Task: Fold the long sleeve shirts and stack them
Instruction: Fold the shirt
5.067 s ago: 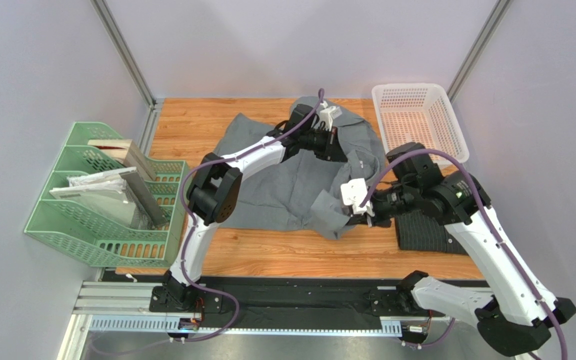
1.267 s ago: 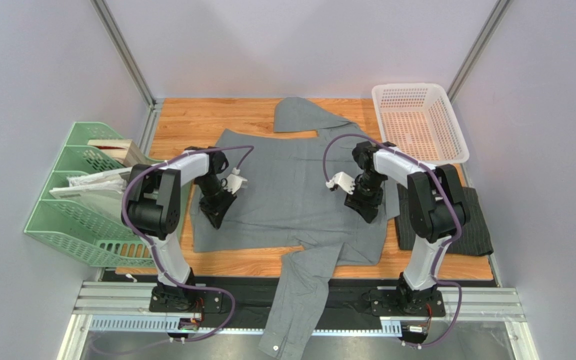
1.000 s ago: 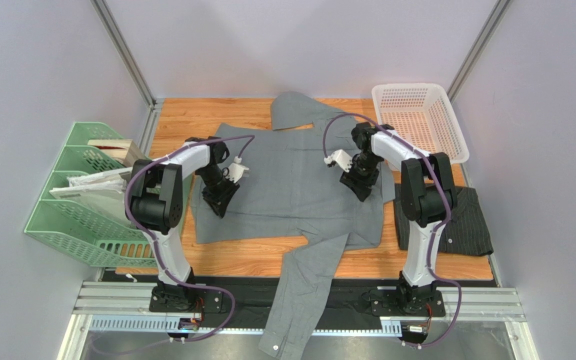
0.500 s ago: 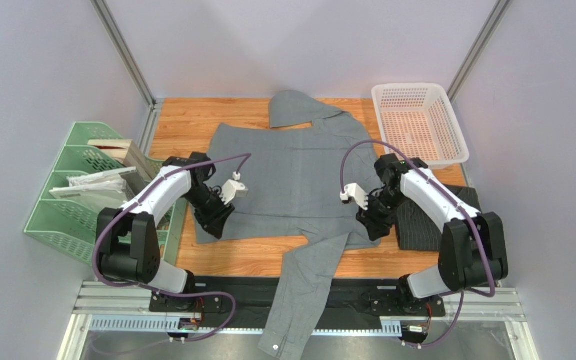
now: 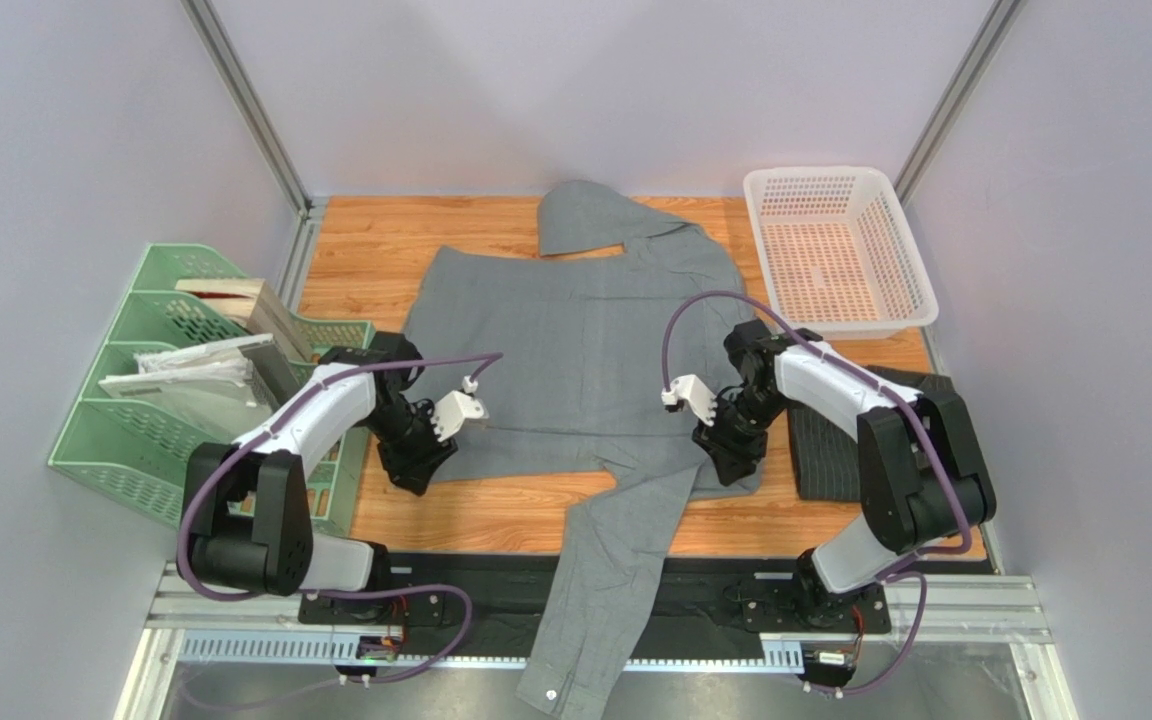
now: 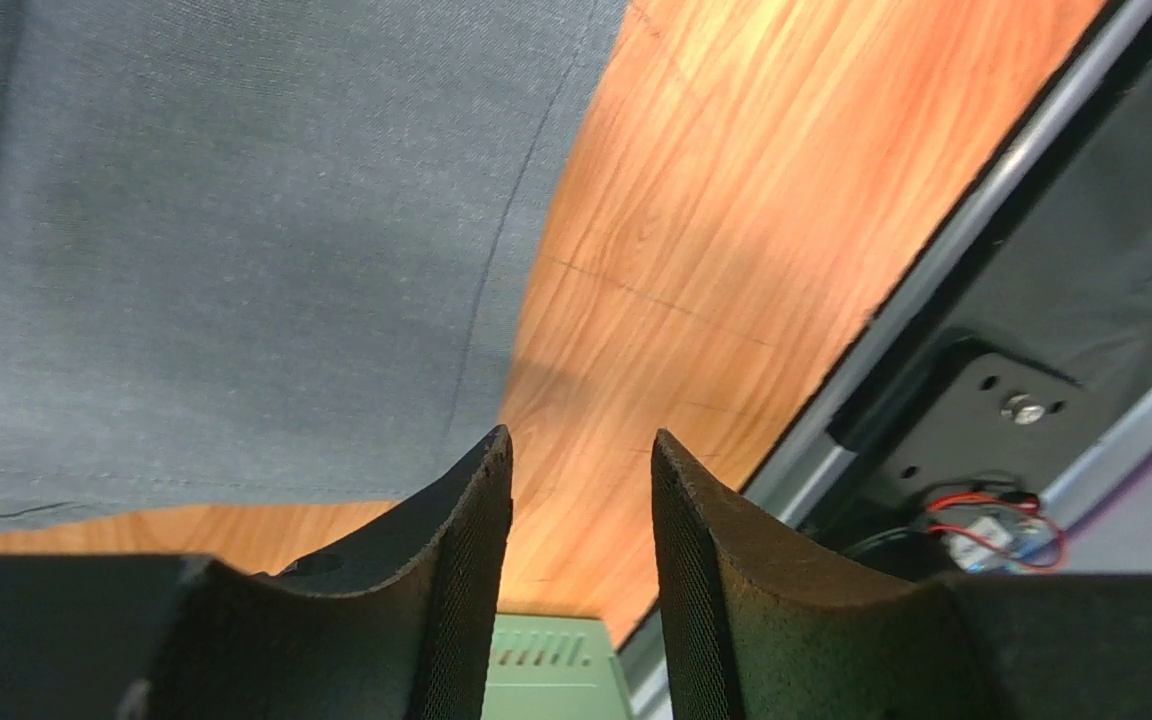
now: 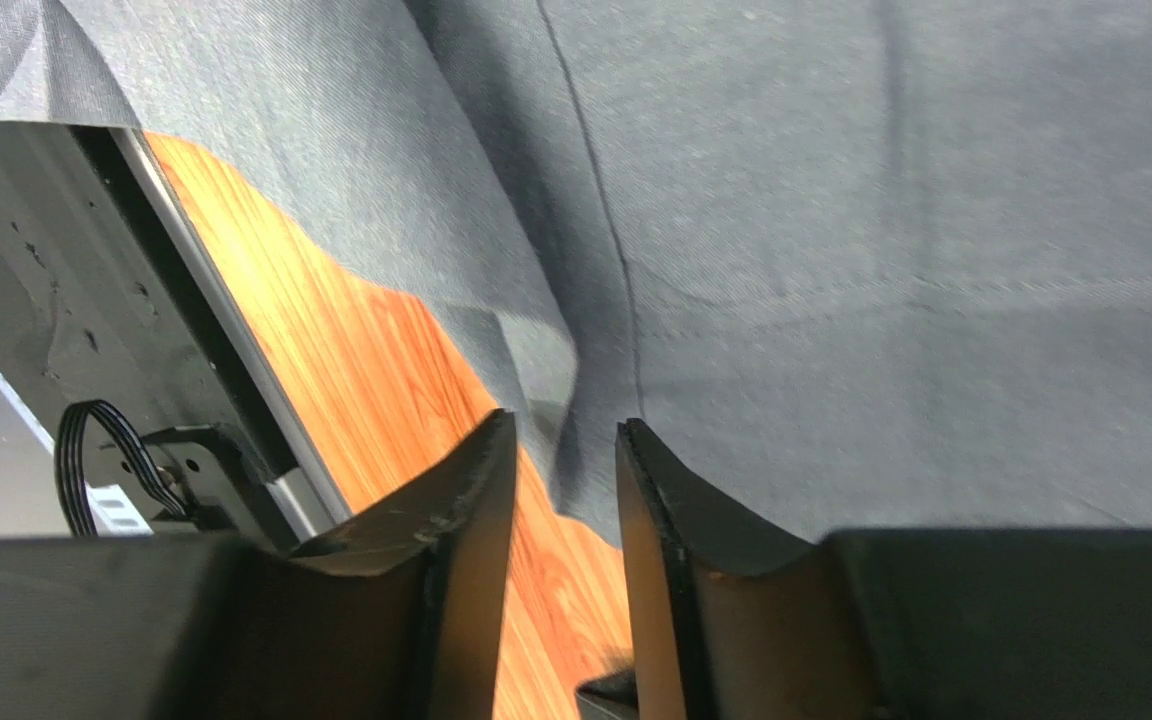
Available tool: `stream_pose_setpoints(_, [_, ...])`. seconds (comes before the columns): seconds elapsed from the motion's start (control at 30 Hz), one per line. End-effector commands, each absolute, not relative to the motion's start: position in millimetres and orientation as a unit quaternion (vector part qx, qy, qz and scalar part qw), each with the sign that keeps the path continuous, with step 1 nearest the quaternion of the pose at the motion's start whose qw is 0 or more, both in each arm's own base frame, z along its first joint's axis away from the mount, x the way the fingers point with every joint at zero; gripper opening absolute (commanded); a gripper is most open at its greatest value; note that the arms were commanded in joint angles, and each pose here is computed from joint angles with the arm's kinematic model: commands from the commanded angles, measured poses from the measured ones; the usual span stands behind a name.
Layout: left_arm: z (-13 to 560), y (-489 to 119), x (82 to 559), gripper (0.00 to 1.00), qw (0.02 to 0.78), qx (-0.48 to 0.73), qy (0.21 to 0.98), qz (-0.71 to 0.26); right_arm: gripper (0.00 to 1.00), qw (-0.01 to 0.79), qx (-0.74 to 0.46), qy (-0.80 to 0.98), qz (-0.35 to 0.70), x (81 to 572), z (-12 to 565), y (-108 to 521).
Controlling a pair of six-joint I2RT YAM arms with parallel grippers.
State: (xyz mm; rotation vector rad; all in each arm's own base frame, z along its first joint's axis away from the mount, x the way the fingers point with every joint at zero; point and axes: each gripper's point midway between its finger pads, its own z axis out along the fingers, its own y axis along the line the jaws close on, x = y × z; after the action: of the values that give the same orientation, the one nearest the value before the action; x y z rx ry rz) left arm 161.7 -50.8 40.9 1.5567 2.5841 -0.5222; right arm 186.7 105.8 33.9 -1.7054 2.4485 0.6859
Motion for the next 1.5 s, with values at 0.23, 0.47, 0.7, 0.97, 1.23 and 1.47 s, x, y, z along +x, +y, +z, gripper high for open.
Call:
stream_pose_setpoints(0.23, [23, -28, 185, 0.45, 0.078, 0.59, 0.799, -0.087, 0.23, 0.049, -0.542, 0.811, 0.214, 195, 24, 120])
stream_pose_setpoints(0.47, [16, -31, 185, 0.43, 0.076, 0.588, 0.799, -0.097, 0.0, 0.038, -0.548, 0.808, 0.213, 186, 28, 116])
stream_pose_setpoints(0.7, [5, -24, 172, 0.31, 0.061, 0.61, 0.785, -0.09, 0.0, 0.04, -0.541, 0.81, 0.223, 186, 42, 121])
stream_pose_setpoints(0.97, [1, -22, 165, 0.42, 0.059, 0.625, 0.774, -0.081, 0.0, 0.047, -0.533, 0.815, 0.222, 188, 49, 123])
stream_pose_setpoints(1.23, [-5, -19, 163, 0.4, 0.055, 0.668, 0.741, -0.04, 0.0, 0.048, -0.531, 0.817, 0.218, 190, 51, 122])
stream_pose_setpoints(1.47, [-11, -17, 160, 0.02, 0.067, 0.676, 0.734, -0.001, 0.0, 0.048, -0.53, 0.818, 0.219, 188, 56, 121])
